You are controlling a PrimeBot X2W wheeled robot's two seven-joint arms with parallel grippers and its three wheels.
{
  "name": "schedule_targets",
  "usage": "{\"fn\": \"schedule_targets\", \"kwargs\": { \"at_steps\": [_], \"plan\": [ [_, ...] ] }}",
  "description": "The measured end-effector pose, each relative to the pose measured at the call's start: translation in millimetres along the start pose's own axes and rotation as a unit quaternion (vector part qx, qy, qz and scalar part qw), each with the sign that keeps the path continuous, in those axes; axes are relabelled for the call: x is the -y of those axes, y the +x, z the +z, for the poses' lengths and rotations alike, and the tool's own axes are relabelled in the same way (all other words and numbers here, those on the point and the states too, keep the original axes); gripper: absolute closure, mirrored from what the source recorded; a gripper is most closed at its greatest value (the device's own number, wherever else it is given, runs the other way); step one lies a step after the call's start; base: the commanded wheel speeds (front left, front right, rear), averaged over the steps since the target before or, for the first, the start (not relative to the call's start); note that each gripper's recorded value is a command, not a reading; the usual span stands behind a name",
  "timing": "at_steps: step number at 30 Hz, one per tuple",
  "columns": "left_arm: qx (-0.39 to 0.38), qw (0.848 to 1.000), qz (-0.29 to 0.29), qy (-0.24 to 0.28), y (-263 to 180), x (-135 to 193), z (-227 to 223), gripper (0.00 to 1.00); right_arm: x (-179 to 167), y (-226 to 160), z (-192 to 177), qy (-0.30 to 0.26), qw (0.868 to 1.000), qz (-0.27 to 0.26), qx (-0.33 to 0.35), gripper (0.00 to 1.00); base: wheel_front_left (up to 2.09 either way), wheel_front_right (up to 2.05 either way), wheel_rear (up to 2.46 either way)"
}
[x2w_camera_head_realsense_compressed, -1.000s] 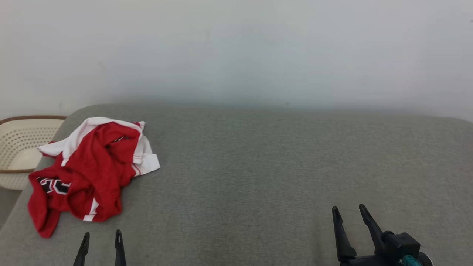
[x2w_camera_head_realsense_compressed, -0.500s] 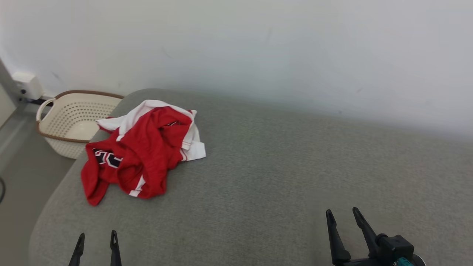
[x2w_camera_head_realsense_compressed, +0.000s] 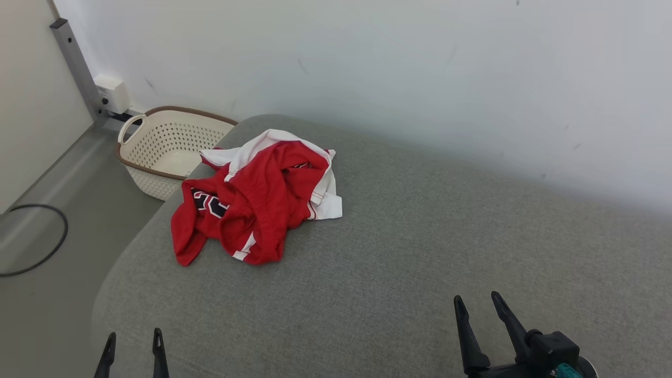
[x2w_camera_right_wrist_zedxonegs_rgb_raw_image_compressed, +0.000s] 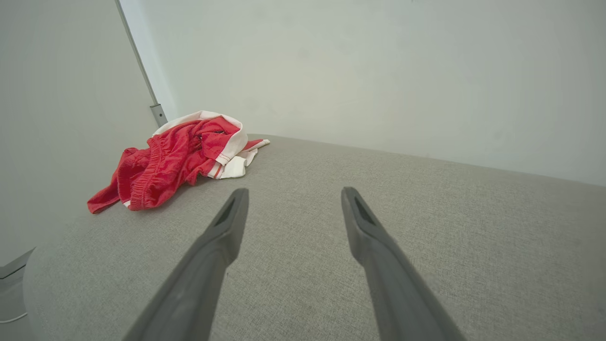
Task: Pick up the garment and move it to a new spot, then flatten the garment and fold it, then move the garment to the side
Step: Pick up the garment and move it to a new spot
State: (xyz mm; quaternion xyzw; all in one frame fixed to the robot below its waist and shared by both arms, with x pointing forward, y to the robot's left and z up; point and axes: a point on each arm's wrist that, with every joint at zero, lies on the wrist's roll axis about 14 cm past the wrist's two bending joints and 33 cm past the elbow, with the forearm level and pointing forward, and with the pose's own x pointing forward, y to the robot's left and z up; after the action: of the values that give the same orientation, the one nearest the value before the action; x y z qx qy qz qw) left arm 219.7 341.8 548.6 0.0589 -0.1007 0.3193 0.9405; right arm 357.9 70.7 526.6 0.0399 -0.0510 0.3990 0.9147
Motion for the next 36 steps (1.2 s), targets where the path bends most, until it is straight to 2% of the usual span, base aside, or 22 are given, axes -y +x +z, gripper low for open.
{"fn": "schedule_targets", "kwargs": {
  "at_steps": [8, 15, 21, 29, 36],
  "plan": [
    [0.002, 1.0, 0.011, 0.001, -1.8, -4.7, 1.7, 0.0, -5.5, 5.1, -2.3, 0.001, 1.0, 0.011, -0.003, 0.0, 0.0, 0.0, 0.0],
    [0.011, 1.0, 0.001, -0.004, 1.0, -0.5, 6.4, 0.0, -1.1, 0.8, 2.9, 0.002, 1.0, 0.001, 0.003, 0.0, 0.0, 0.0, 0.0],
    [0.062, 0.998, -0.025, -0.007, 21.1, 12.9, 38.9, 0.0, 7.1, -3.9, 6.5, 0.002, 1.0, -0.014, 0.009, 0.0, 0.0, 0.0, 0.0],
    [0.147, 0.986, -0.076, -0.026, 62.6, 47.5, 103.8, 0.0, 18.8, -8.3, 6.7, 0.004, 0.999, -0.032, 0.012, 0.0, 0.0, 0.0, 0.0],
    [0.167, 0.979, -0.109, -0.053, 102.4, 77.6, 129.8, 0.0, 38.9, -8.2, 8.3, 0.002, 0.999, -0.05, 0.018, 0.0, 0.0, 0.0, 0.0]
  ]
}}
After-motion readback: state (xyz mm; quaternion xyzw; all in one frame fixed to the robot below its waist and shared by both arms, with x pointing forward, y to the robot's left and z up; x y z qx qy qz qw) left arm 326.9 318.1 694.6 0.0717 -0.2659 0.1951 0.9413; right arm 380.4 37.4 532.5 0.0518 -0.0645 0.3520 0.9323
